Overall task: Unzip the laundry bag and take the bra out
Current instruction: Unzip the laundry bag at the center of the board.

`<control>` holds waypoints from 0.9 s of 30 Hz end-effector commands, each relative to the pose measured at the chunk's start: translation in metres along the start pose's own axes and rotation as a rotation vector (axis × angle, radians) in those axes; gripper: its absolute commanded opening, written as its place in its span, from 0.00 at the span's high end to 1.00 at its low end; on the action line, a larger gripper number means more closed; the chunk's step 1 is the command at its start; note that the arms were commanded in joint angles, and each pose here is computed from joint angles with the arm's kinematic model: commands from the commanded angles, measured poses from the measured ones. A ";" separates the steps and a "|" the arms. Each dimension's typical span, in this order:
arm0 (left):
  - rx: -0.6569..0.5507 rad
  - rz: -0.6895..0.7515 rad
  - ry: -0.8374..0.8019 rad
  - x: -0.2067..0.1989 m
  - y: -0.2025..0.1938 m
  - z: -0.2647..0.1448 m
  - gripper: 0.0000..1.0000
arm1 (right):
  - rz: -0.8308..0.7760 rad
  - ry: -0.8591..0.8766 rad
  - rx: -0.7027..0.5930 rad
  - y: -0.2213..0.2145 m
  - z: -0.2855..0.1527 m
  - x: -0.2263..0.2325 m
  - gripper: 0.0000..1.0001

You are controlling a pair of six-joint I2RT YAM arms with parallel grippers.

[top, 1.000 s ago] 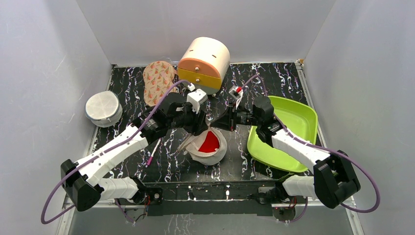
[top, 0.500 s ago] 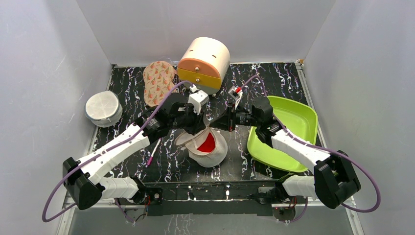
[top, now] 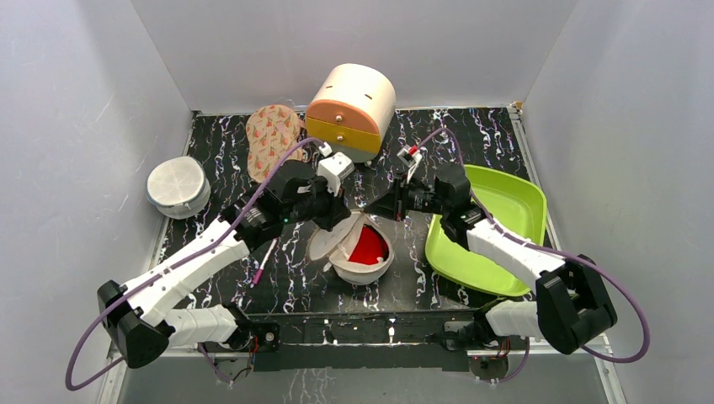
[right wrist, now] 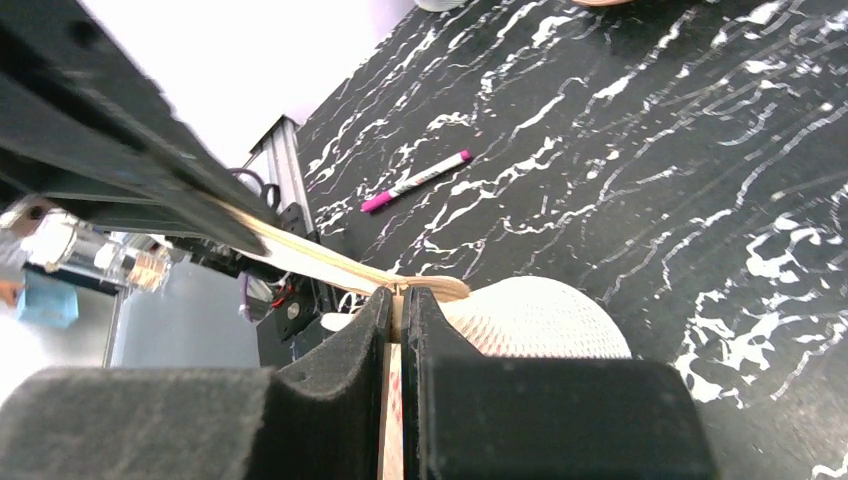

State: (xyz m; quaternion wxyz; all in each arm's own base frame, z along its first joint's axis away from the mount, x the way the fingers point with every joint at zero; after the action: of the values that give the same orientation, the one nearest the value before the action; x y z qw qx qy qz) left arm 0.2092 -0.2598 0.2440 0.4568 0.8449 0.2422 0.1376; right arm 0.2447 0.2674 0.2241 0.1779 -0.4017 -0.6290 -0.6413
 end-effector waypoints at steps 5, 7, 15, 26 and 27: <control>-0.148 0.048 0.084 0.009 0.029 -0.035 1.00 | 0.101 -0.082 -0.125 0.036 -0.014 -0.038 1.00; -0.146 0.049 0.087 0.009 0.027 -0.034 1.00 | 0.109 -0.066 -0.115 0.039 -0.013 -0.035 1.00; -0.054 0.025 0.045 0.005 0.009 -0.015 0.95 | 0.016 0.036 -0.054 0.036 -0.017 -0.006 1.00; 0.012 -0.012 -0.024 -0.003 -0.002 0.006 0.63 | -0.058 0.138 -0.009 0.027 -0.014 0.028 1.00; 0.016 -0.013 -0.024 -0.003 -0.002 0.008 0.64 | -0.058 0.141 -0.006 0.026 -0.013 0.029 1.00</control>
State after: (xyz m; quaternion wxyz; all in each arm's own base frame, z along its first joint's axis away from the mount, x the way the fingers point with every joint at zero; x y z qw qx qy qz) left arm 0.2135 -0.2607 0.2376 0.4505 0.8459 0.2477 0.1420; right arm 0.2467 0.2524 0.2294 0.2202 -0.4020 -0.6184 -0.6384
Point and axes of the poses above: each gripper's point midway between its finger pads, its own z axis out along the fingers, its own x axis along the line the jaws close on, y = z × x, the point moved 2 cm from there along -z, back along the fingers, and after that the axes turned 14 degrees about z, right-handed, at the moved point
